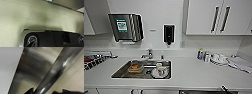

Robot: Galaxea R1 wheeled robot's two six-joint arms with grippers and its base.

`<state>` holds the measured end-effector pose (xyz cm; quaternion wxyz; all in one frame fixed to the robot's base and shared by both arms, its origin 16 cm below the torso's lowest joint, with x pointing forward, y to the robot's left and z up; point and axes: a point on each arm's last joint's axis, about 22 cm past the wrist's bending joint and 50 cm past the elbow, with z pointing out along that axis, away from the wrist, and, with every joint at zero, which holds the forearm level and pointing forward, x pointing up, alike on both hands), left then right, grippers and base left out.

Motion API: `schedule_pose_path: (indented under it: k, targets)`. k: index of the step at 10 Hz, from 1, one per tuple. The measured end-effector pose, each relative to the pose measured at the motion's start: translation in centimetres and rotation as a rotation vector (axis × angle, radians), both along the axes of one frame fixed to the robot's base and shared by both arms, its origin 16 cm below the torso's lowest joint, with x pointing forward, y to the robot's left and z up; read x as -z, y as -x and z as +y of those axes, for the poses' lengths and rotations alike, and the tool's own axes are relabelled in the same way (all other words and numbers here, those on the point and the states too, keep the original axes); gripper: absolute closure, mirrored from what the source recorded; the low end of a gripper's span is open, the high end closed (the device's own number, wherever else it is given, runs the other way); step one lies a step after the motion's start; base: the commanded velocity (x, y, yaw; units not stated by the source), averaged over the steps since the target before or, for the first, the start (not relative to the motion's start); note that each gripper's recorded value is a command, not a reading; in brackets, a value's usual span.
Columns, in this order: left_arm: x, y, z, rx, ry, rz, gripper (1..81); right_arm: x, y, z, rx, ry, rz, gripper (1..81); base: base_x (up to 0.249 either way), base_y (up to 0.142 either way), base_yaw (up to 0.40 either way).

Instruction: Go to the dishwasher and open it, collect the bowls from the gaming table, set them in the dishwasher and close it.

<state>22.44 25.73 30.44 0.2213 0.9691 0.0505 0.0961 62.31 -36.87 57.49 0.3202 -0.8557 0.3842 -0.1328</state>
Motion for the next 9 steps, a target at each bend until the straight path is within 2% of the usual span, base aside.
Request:
schedule_pose_path:
  k: [4, 9]
  targets:
    - [0.3, 0.9, 0.4, -0.001, -0.009, 0.012, 1.0, 1.7, -0.8, 2.7, 0.018, -0.025, 0.013, 1.0, 0.0, 0.0, 0.0]
    - [0.3, 0.8, -0.3, 0.0, 0.0, 0.011, 1.0, 3.0, -0.9, 0.6, 0.088, -0.009, 0.003, 1.0, 0.0, 0.0, 0.0]
